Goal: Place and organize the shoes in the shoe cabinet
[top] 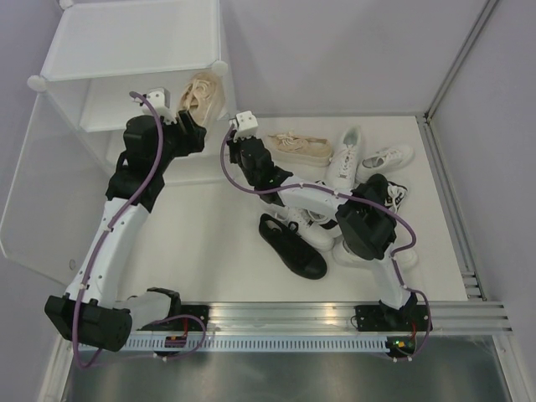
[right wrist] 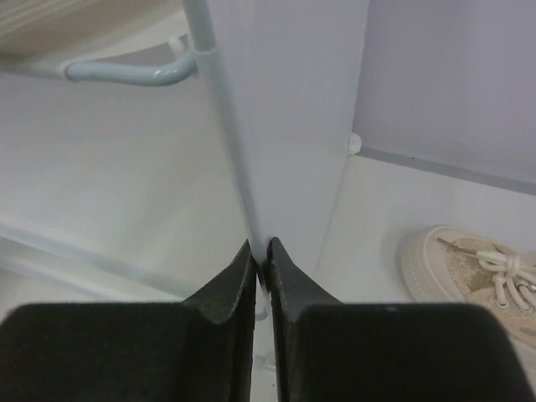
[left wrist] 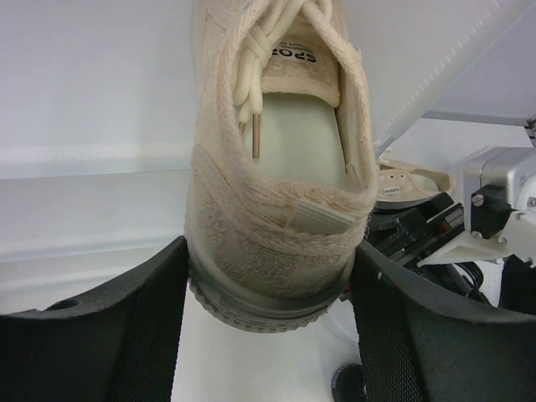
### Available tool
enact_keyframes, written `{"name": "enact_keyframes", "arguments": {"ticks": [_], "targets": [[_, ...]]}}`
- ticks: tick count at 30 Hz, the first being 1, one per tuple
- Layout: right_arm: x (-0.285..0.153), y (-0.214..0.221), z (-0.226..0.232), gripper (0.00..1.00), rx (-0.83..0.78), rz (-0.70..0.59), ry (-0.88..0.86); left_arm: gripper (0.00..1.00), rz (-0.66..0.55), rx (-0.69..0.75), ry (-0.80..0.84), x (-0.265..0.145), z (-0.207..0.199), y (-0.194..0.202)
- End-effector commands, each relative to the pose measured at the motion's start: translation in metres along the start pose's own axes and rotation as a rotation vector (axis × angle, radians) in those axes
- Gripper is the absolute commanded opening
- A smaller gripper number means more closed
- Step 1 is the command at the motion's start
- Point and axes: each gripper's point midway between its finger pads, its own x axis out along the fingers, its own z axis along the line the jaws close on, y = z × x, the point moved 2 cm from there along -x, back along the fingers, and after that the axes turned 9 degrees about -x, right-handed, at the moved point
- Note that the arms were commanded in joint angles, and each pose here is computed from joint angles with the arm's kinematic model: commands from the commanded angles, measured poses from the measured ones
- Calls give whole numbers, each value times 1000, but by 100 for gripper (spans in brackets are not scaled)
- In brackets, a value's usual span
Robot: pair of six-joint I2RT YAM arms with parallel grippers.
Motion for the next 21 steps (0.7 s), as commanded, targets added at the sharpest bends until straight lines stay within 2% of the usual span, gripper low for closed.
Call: {"name": "enact_keyframes", "arguments": {"ticks": [1, 4, 8, 21], "targets": [[8, -20, 5, 11, 30, -65, 15, 34, -54, -30, 114, 2, -27, -18], [6, -18, 4, 1, 31, -57, 14, 34, -70, -39, 126, 4, -31, -23], [1, -19, 10, 1, 52, -45, -25, 31, -109, -58, 151, 15, -40, -35], [-8, -20, 18, 1, 93, -27, -67, 27, -223, -114, 63, 65, -48, -59]]}}
